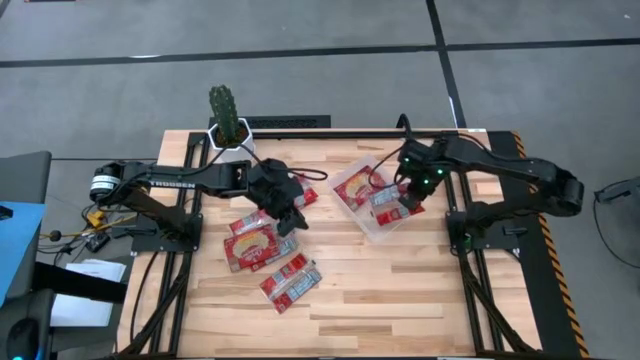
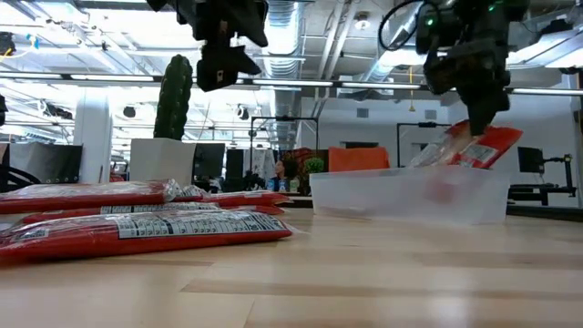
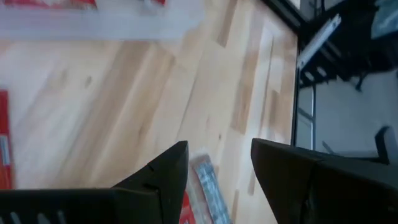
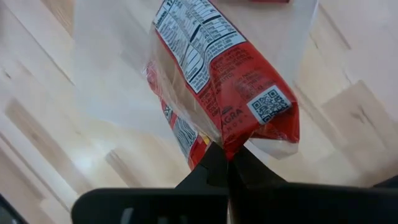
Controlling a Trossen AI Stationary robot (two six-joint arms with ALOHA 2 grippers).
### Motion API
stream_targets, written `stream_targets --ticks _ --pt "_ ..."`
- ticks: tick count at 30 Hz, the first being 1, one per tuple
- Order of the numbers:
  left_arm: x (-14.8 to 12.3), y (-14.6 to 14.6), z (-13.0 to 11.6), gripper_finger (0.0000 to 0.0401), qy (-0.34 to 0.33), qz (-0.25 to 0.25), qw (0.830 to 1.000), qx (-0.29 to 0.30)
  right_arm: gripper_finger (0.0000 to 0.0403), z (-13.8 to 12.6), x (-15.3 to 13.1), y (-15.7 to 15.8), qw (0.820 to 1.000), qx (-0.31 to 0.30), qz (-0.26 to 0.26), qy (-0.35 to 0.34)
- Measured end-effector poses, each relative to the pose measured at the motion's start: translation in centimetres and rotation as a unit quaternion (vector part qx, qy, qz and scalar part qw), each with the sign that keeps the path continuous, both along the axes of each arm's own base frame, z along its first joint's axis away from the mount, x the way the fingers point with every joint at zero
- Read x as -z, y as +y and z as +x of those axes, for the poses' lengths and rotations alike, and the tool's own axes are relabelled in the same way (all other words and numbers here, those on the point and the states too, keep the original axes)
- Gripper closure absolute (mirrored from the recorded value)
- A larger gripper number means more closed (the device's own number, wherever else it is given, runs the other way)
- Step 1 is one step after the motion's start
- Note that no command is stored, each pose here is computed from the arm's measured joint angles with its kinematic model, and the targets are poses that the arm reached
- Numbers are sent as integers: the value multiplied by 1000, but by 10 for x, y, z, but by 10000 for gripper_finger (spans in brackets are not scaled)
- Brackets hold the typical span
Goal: Sort popcorn bags into baskets
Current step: Put the red popcorn bag into the transparent bin
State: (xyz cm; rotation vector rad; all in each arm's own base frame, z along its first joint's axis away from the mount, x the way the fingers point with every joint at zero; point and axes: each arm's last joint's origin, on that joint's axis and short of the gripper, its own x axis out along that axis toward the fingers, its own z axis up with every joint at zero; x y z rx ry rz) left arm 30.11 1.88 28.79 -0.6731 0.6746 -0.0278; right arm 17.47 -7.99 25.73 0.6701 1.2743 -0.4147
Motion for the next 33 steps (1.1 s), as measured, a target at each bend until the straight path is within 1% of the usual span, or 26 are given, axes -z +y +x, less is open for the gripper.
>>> stream_targets --ticks 8,12,17,20,24,29,33 --pt "-3 4 2 236 -16 -8 1000 -19 399 14 22 -16 997 -64 7 37" --pt "-3 6 2 236 -16 -6 1000 -25 398 21 31 -22 996 -82 8 42" --pt "-3 9 2 236 -15 4 999 -41 397 28 43 -26 993 -105 23 48" --pt "-3 11 2 236 -14 9 998 -53 384 32 48 -28 992 -112 24 52" --pt "-3 15 1 236 -14 14 998 -64 336 36 53 -30 991 -115 25 56" --pt "-3 20 1 235 -16 25 998 -61 247 36 50 -32 993 -112 11 40" --pt "-2 25 -2 229 -8 18 999 -50 180 29 42 -32 996 -88 8 32"
